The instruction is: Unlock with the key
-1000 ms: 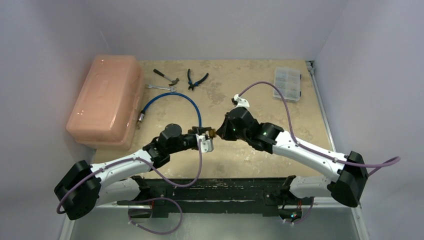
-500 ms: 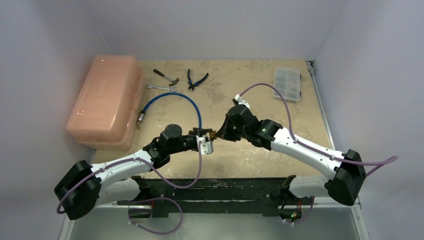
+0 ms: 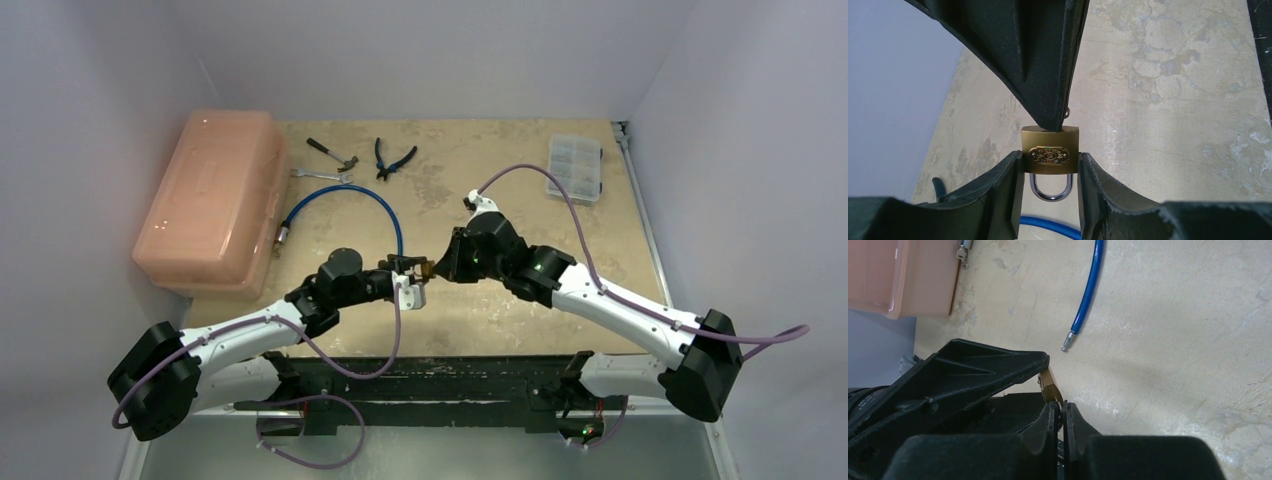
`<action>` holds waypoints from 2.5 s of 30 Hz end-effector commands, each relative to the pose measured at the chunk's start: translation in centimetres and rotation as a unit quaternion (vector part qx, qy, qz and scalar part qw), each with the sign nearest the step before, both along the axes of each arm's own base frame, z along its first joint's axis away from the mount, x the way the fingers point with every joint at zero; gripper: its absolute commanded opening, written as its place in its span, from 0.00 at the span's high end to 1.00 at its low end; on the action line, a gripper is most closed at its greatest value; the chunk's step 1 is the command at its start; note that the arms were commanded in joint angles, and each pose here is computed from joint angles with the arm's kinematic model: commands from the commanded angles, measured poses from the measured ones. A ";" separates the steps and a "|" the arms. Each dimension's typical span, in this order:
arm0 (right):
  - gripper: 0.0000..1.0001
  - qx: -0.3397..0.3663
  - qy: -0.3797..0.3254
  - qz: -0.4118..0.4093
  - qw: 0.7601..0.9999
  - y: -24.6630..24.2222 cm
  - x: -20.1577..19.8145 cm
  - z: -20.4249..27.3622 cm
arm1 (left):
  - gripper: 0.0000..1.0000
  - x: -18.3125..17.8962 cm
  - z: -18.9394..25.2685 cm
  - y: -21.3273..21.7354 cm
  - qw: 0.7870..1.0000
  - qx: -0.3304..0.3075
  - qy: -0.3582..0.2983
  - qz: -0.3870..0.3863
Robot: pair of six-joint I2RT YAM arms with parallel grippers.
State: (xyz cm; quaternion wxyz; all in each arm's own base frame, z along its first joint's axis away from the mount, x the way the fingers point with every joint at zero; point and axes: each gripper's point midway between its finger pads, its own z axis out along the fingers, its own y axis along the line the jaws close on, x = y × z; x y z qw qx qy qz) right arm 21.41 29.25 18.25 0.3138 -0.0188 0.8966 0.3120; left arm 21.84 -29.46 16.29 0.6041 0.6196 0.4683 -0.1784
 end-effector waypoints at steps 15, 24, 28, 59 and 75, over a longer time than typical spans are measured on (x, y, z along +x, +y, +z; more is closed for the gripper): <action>0.38 0.096 -0.114 0.071 0.986 2.0 -0.3 8.9 | 1.00 -4.0 7.3 -3.3 0.985 -0.092 -0.073 -0.124; 0.48 0.046 -0.105 0.028 0.993 -0.3 0.3 6.9 | 1.00 -3.8 7.3 -3.2 0.986 -0.091 -0.073 -0.119; 0.30 0.029 -0.102 0.012 0.994 -1.1 0.5 6.5 | 1.00 -3.6 7.2 -3.2 0.987 -0.089 -0.073 -0.113; 0.62 0.016 -0.087 0.021 0.996 -3.1 -1.4 5.4 | 1.00 -2.3 7.0 -2.9 0.991 -0.080 -0.073 -0.079; 0.69 0.013 -0.079 0.021 0.997 -3.4 -1.7 4.4 | 1.00 -2.1 6.8 -2.8 0.992 -0.078 -0.070 -0.071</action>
